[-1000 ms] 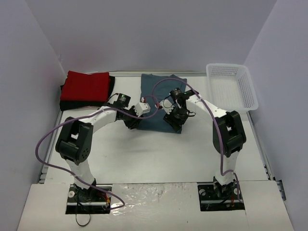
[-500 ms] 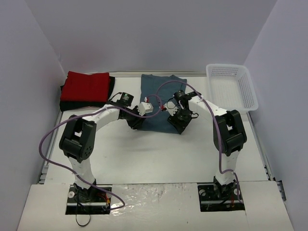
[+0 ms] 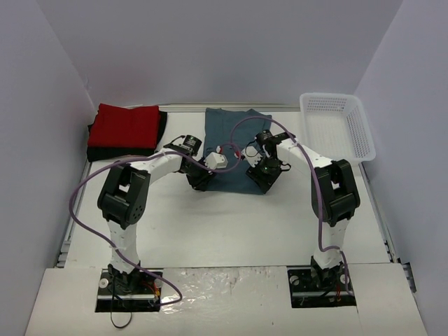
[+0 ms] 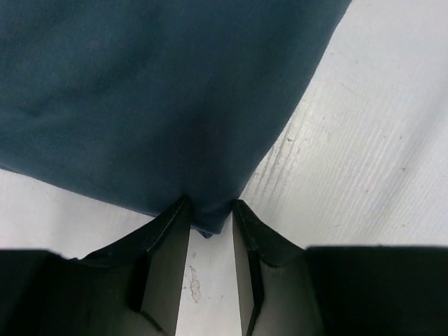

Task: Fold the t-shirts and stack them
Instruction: Grab one side of the 2/3 rectangular tshirt with both arms

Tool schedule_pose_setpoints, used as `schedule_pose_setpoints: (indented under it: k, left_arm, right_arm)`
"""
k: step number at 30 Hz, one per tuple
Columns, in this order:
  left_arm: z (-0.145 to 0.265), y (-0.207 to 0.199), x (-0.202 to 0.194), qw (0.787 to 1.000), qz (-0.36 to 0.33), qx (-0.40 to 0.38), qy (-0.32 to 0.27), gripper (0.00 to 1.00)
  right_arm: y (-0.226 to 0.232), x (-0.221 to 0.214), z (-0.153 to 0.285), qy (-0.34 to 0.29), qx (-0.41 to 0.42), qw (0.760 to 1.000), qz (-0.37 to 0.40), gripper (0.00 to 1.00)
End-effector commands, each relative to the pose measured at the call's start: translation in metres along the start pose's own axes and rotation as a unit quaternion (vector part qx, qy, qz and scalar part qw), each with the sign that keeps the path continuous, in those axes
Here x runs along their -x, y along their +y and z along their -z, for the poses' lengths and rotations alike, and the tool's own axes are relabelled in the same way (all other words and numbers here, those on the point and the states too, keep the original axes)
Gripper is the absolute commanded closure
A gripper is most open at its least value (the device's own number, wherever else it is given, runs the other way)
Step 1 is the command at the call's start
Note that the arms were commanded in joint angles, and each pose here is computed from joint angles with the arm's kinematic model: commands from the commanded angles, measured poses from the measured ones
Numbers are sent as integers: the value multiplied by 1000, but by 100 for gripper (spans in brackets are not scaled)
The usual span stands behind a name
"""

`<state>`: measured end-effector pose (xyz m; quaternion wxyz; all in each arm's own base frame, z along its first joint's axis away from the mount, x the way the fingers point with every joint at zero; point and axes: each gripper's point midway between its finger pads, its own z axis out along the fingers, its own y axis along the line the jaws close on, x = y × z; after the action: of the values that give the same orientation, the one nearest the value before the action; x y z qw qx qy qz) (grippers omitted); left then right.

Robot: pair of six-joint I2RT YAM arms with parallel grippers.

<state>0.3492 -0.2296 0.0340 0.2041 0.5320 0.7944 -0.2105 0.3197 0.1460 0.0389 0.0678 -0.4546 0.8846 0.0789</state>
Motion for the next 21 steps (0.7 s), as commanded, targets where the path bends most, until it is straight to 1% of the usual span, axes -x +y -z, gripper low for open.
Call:
schedule_pose_setpoints:
  k: [1, 10, 13, 17, 21]
  left_arm:
    - [4, 2, -11, 999, 3, 9, 35, 71]
    - [-7, 2, -25, 998, 15, 3, 60, 71]
    - [-9, 1, -28, 998, 18, 1, 66, 76]
    - [-8, -3, -30, 997, 18, -5, 71, 73]
    - [-2, -10, -28, 997, 12, -16, 71, 73]
  right_arm:
    - [5, -8, -2, 19, 11, 1000, 7, 56]
    - [8, -8, 1, 18, 14, 1000, 4, 55]
    - [8, -8, 4, 16, 11, 1000, 3, 55]
    - [9, -10, 9, 19, 11, 1000, 4, 55]
    - [10, -13, 11, 23, 9, 1000, 5, 53]
